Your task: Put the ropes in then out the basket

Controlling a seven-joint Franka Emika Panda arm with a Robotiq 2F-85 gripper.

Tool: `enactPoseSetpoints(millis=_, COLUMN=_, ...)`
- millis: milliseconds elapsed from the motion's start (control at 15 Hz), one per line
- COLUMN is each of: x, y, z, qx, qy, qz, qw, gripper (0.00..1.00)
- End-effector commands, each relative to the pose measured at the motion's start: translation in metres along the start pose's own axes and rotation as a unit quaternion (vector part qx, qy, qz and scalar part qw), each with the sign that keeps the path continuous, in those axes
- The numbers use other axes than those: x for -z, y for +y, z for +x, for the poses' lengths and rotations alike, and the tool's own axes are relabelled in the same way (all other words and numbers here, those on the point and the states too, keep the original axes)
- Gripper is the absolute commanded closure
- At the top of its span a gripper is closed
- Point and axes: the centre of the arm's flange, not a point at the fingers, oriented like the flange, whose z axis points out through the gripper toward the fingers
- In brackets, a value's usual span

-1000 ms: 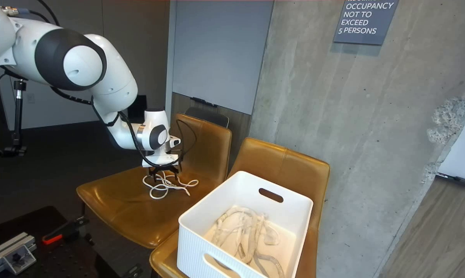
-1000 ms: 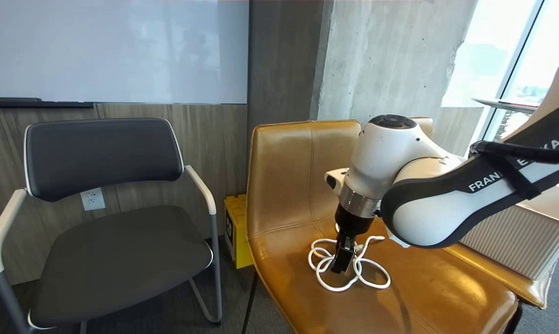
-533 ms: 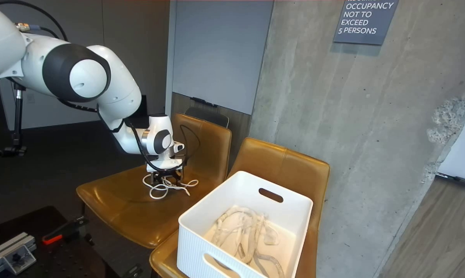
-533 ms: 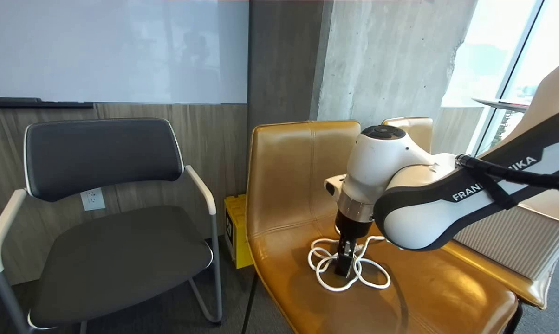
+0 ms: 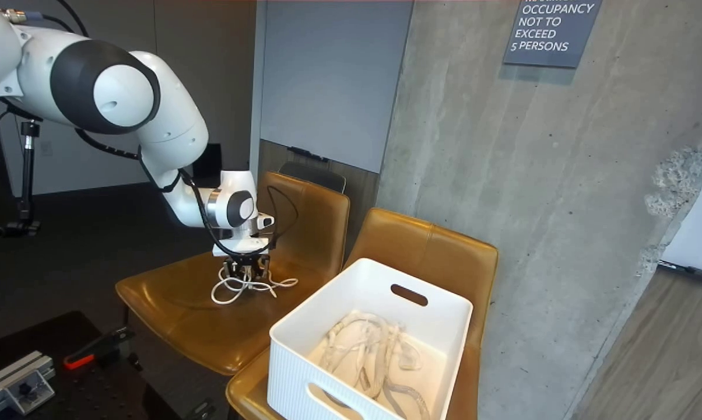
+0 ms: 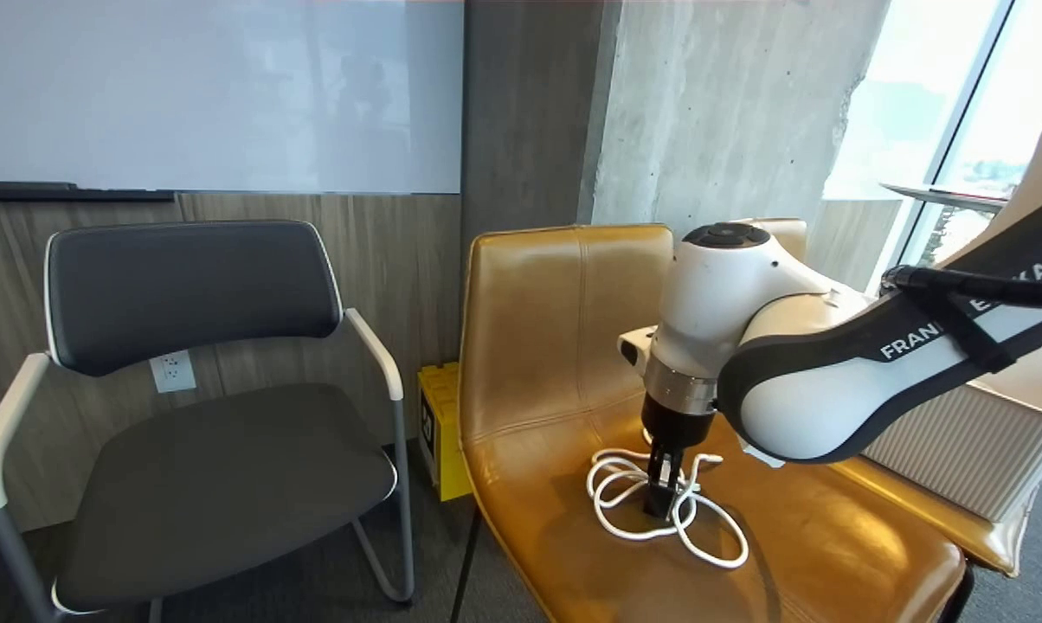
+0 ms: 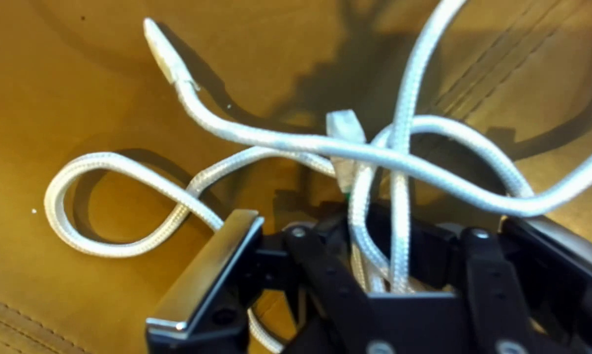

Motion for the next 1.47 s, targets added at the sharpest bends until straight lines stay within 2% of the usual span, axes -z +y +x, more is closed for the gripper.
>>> enactPoseSetpoints(millis=0, x=0.049, y=-0.012, z=-0.025, qx=-0.015, qy=-0.029, qz=0.010, qw=0.9994, gripper=0.98)
enactPoseSetpoints(millis=133, x=0.090, y=-0.002, z=-0.027, qx=-0.022, qy=-0.032, qz=0.004, qw=0.9992, gripper=1.00)
enactPoseSetpoints(millis=400, x=0.176, y=0.037, z=-0.029, qx=-0.038, qy=-0.026, qz=-0.037, qw=0.9982, gripper=1.00)
enactPoseSetpoints(millis=667, x=0.272, y=0.087, z=-0.055, qx=-0.080, qy=-0.022, qz=-0.085, qw=0.9929, gripper=1.00)
enactPoseSetpoints(millis=1000, x=0.383, y=0.165, z=-0.114, qx=-0.165, qy=-0.008, qz=-0.134, qw=0.9771, gripper=1.00)
enactPoseSetpoints(millis=1267, x=0.462, y=0.239, z=-0.177, qx=-0.228, qy=-0.010, qz=-0.172, qw=0.9583, gripper=1.00)
enactPoseSetpoints(millis=1400, x=0.492, y=0.280, z=-0.214, qx=-0.260, qy=-0.014, qz=-0.176, qw=0.9493, gripper=1.00)
